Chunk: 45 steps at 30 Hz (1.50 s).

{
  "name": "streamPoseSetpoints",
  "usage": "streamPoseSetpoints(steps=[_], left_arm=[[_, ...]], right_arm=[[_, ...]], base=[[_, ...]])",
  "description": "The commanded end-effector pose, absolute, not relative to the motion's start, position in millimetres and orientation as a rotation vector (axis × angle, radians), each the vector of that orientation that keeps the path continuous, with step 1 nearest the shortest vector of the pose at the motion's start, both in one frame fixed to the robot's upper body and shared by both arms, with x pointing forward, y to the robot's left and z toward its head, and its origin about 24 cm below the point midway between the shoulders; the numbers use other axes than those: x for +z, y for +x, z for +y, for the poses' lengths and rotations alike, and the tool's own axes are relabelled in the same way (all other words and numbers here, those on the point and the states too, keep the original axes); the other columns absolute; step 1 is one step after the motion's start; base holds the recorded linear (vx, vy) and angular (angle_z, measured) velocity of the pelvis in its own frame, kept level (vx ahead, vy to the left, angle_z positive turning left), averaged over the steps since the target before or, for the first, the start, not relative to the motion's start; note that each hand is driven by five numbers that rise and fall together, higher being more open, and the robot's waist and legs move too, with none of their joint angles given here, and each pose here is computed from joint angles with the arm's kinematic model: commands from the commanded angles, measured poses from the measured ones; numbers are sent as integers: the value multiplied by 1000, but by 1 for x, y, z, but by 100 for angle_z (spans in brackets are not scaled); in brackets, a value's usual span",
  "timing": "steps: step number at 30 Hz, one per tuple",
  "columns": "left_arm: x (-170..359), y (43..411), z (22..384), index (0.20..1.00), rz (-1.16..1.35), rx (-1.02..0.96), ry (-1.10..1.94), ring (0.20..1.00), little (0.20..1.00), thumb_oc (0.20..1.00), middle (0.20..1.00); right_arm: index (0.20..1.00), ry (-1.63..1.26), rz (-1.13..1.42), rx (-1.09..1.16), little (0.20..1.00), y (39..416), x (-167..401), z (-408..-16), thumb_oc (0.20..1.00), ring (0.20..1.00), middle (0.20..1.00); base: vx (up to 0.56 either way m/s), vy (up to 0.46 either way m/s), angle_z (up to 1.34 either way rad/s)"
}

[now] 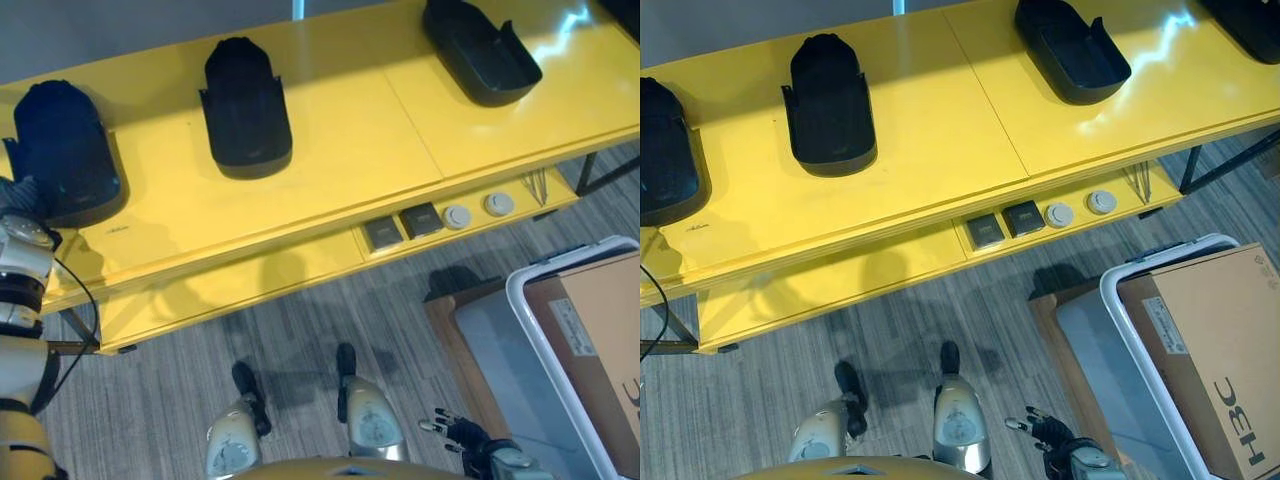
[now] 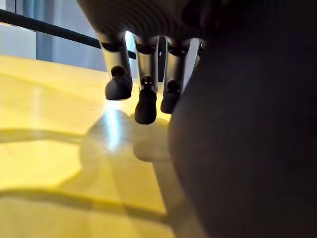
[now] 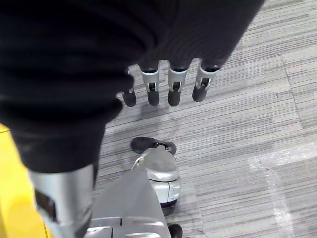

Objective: Move parts from the plastic box to the shelf.

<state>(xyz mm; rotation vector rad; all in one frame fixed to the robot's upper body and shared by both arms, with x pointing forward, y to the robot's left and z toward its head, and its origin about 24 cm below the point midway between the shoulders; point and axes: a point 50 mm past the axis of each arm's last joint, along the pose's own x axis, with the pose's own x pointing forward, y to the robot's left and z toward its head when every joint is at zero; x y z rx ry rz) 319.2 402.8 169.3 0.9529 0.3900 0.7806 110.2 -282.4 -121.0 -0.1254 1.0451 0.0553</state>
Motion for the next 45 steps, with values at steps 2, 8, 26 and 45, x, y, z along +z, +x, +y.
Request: streamPoseSetpoints(steps=[2, 8, 26, 45], left_arm=[[197, 306, 424, 1000, 350, 936, 969, 1000, 1000, 1000, 1000], [202, 304, 427, 1000, 288, 989, 892, 1000, 1000, 1000, 1000], [223, 271, 315, 1000, -547, 520, 672, 1000, 1000, 1000, 1000], [108, 253, 245, 200, -365, 211, 314, 200, 200, 200, 200]], right_arm=[[1000, -115, 1084, 55, 1000, 95, -125, -282, 1000, 1000, 1000], [1000, -122, 1099, 62, 1000, 92, -127, -281, 1000, 1000, 1000], [1000, -23, 1155, 29, 1000, 51, -143, -254, 1000, 1000, 1000], [1000, -18, 1193, 9, 1000, 38, -150, -249, 1000, 1000, 1000]], base=[[0, 0, 0], [0, 0, 0], [39, -27, 6], [5, -6, 7]])
